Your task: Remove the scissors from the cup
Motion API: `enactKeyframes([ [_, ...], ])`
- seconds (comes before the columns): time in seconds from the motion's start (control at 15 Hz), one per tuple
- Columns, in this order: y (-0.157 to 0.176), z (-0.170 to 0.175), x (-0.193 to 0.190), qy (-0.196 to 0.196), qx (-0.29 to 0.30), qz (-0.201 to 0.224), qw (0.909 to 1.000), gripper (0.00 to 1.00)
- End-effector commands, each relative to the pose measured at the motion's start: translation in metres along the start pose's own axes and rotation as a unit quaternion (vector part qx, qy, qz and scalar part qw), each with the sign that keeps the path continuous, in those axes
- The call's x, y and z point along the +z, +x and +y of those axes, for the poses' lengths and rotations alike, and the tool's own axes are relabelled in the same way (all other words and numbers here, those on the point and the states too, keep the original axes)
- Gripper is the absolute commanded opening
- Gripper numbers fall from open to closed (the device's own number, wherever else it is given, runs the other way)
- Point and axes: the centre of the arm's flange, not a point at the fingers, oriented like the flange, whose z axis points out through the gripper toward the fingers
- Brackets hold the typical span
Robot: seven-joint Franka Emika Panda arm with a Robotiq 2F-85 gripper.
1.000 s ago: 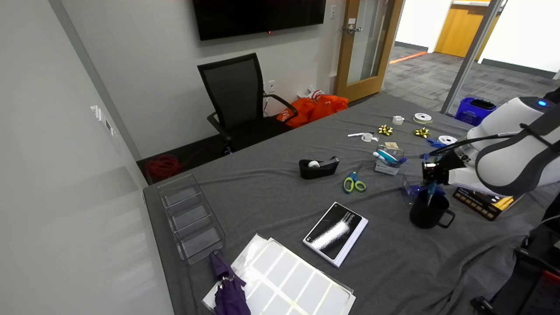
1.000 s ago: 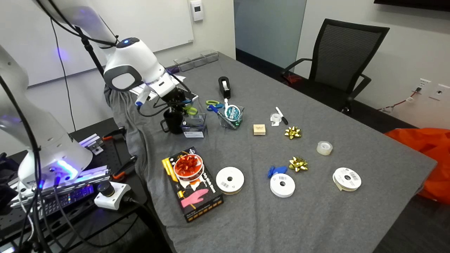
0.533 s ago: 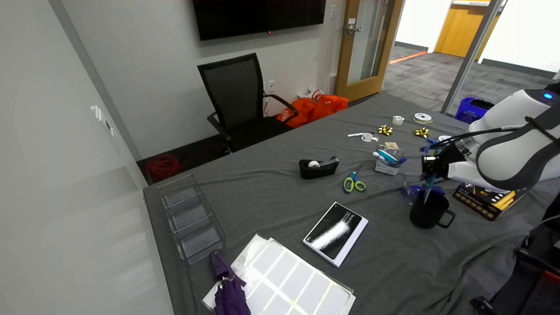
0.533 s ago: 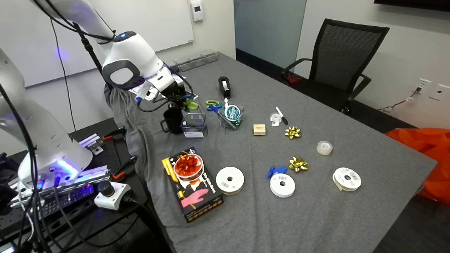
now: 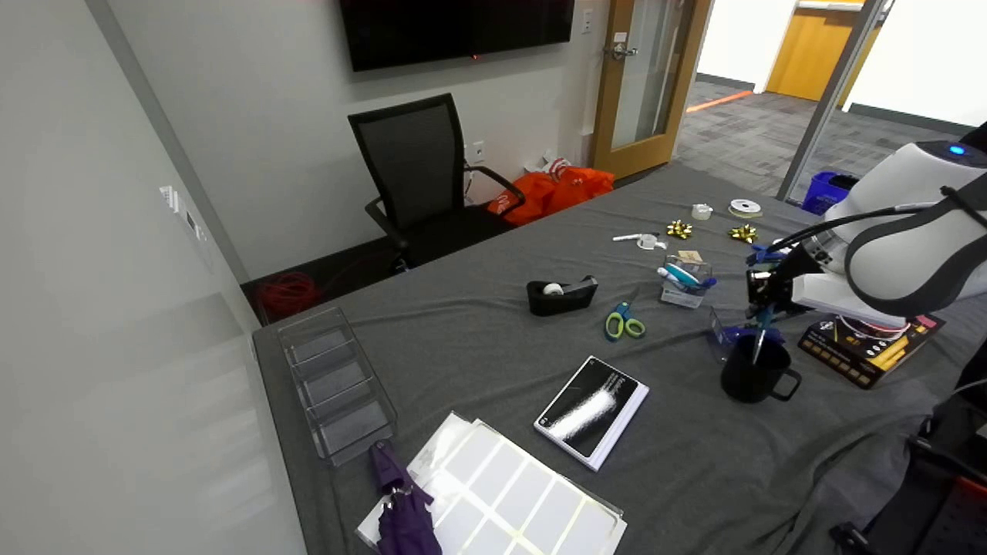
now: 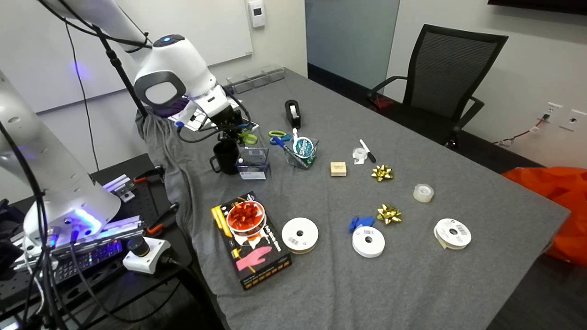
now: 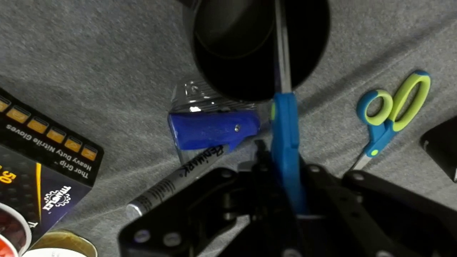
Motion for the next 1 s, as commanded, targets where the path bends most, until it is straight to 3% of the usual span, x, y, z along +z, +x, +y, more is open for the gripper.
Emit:
enactKeyframes([
  [0.0,0.003,-0.038,-0.057,-0.041,0.017,-0.029,0.9986,0.03],
  [0.4,0.015,-0.071,-0.103,-0.077,0.041,-0.043,0.9953,0.03],
  [0.67,0.006,-0.097,-0.132,-0.021,0.091,-0.044,0.9946,0.03],
  [0.93,-0.001,-0.122,-0.106,0.036,0.14,-0.025,0.9892,0.03],
])
